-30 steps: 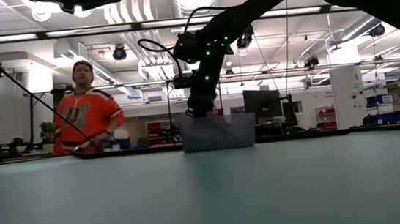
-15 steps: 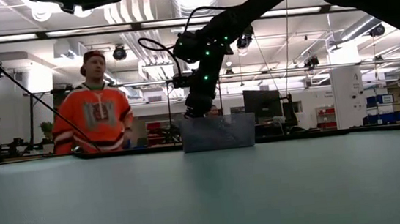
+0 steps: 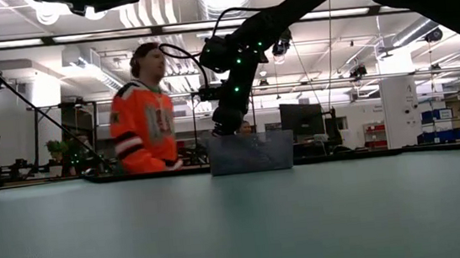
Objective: Pick and place USB-C Cables
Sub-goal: Put the violet charger cable into the black container, then put the green charger cable into the black container
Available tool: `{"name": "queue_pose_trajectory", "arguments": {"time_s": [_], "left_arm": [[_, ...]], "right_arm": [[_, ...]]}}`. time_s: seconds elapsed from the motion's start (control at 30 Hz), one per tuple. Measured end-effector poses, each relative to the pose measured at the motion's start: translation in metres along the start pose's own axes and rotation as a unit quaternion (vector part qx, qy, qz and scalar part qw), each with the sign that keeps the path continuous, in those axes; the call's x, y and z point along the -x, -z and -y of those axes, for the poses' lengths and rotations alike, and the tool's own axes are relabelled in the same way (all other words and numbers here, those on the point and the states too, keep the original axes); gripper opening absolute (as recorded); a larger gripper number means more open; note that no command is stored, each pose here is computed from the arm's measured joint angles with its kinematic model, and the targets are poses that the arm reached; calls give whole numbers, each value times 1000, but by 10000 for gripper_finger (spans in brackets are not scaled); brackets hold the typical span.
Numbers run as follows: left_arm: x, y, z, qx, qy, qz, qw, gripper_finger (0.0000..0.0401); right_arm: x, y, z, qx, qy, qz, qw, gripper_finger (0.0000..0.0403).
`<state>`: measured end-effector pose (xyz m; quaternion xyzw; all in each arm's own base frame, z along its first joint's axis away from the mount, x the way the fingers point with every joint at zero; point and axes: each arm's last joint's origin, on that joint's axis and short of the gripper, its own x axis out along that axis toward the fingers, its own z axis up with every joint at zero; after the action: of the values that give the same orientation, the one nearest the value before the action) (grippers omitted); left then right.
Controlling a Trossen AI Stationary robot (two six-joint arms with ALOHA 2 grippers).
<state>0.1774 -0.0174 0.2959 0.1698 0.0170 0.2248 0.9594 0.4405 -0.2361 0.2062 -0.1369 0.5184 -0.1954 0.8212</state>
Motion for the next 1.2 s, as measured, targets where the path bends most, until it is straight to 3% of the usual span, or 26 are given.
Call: {"name": "queue_pose_trajectory", "arguments": {"time_s": [0.23, 0.53, 0.73, 1.0, 1.2], "left_arm": [[0, 0, 0, -1, 0, 0, 1000, 171], [0, 0, 0, 0, 0, 0, 1000, 171], [0, 0, 0, 0, 0, 0, 1000, 171], [0, 0, 0, 0, 0, 0, 1000, 171], [0, 0, 0, 0, 0, 0, 1000, 171]], "right_arm": [[0, 0, 0, -15, 0, -1, 1000, 73], [0, 0, 0, -51, 0, -1, 999, 157], [3, 0, 1, -69, 0, -1, 998, 179], [42, -8, -8, -142, -19, -2, 990, 169], [77, -18, -32, -189, -87, 5, 978, 157]]}}
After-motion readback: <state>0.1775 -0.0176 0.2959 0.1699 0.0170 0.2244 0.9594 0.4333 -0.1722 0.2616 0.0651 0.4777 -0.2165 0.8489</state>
